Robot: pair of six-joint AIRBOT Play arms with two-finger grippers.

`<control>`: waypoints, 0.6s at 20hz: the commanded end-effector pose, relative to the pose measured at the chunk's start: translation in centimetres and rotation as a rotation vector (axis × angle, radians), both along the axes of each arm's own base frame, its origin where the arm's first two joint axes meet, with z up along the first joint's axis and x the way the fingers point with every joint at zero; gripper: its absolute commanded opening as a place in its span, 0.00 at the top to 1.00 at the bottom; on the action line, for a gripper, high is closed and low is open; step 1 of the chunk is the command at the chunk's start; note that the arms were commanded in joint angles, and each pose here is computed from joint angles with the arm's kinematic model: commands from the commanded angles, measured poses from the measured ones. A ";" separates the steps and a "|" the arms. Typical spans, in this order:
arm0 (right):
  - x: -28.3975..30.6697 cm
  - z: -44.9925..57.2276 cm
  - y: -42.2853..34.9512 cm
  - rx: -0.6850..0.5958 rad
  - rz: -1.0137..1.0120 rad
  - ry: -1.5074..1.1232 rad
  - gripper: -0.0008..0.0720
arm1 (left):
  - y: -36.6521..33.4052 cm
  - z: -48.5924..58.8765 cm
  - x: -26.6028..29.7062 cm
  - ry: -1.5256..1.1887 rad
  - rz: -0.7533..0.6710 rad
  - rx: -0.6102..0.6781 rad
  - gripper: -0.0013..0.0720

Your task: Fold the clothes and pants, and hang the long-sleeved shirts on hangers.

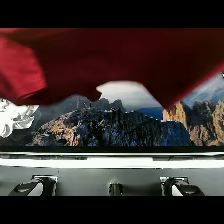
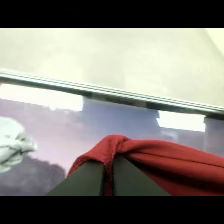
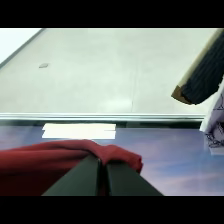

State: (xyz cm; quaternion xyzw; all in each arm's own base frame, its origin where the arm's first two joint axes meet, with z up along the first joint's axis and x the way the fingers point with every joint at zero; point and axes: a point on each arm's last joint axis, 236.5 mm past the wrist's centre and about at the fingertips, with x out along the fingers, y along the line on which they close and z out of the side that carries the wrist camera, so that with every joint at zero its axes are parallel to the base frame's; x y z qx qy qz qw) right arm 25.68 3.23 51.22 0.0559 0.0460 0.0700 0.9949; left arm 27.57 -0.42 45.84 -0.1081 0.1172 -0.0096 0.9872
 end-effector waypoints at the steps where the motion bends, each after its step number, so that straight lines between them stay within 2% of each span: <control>1: 0.3 -1.9 -1.3 0.045 -0.062 0.090 0.95 | 1.2 -2.0 0.4 0.059 0.053 -0.021 0.96; 4: 6.9 -8.7 -1.8 0.078 -0.070 0.330 0.95 | 1.0 -8.4 6.6 0.245 -0.011 0.013 0.96; 9: 18.6 -27.7 -2.8 0.098 -0.089 0.810 0.95 | 0.6 -25.2 18.2 0.639 -0.129 0.054 0.96; 12: 24.2 -37.4 -3.4 0.104 -0.099 0.951 0.95 | -0.7 -35.1 24.3 0.753 -0.159 0.040 0.96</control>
